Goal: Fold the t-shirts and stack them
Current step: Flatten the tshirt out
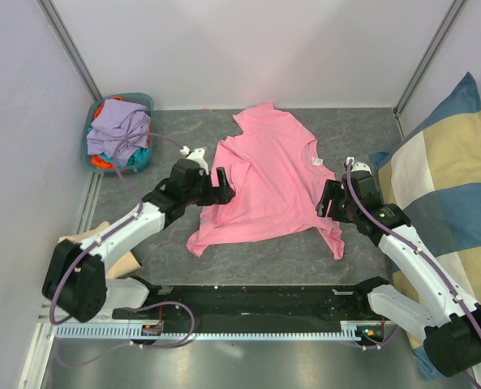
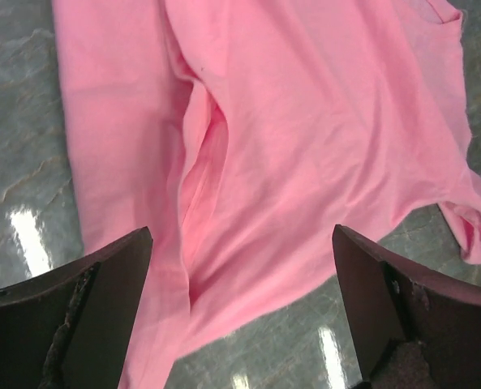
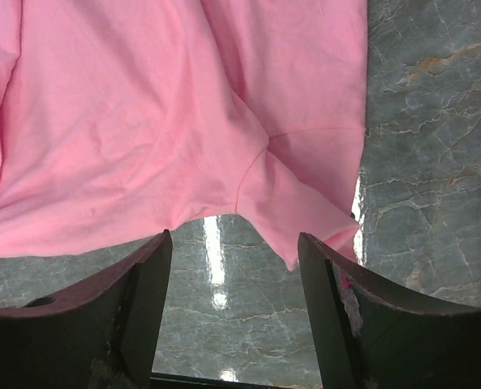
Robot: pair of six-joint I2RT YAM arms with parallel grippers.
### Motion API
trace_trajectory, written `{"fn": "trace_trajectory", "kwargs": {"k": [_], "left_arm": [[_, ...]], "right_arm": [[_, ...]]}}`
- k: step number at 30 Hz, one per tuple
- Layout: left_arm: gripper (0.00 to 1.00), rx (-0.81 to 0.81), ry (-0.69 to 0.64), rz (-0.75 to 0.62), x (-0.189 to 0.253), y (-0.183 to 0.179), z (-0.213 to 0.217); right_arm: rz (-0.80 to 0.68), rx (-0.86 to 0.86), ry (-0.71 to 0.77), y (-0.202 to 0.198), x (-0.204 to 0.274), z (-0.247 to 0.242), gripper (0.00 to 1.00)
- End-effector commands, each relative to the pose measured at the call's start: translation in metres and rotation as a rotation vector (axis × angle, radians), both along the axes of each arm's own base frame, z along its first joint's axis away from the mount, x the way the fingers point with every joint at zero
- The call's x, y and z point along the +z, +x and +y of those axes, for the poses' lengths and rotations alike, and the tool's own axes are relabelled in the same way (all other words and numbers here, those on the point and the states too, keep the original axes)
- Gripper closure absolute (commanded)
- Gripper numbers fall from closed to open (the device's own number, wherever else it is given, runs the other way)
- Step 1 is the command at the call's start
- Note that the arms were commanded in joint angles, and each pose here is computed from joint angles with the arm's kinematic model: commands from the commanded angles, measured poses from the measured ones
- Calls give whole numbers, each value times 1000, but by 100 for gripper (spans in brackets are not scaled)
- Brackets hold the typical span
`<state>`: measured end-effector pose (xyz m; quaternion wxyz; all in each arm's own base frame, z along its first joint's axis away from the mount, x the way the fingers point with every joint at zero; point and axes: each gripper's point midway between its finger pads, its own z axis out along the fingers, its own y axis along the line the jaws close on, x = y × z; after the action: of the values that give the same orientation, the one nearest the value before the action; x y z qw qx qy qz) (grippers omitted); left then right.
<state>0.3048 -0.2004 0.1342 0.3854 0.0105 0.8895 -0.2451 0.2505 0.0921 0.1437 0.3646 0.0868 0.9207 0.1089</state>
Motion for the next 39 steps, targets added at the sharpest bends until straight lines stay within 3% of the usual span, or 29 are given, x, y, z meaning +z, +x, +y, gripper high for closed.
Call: {"fn": "trace_trajectory", "kwargs": {"k": [1, 10, 18, 25, 38, 39], "left_arm": [[0, -19, 124, -107, 1, 42, -16], [0, 49, 316, -134, -11, 98, -17], [1, 30, 362, -95, -36, 124, -31], [16, 11, 374, -44, -62, 124, -36], [30, -7, 371, 14, -90, 122, -44], [36, -10, 370, 18, -92, 122, -45]], "right_arm": [[-38, -16, 11, 8, 9, 2, 28], [-31, -2, 14, 8, 3, 4, 28], [-30, 9, 4, 8, 1, 4, 27], [-22, 11, 4, 7, -5, 4, 27], [-16, 10, -7, 4, -10, 1, 27], [-16, 10, -7, 4, -10, 1, 27]]}}
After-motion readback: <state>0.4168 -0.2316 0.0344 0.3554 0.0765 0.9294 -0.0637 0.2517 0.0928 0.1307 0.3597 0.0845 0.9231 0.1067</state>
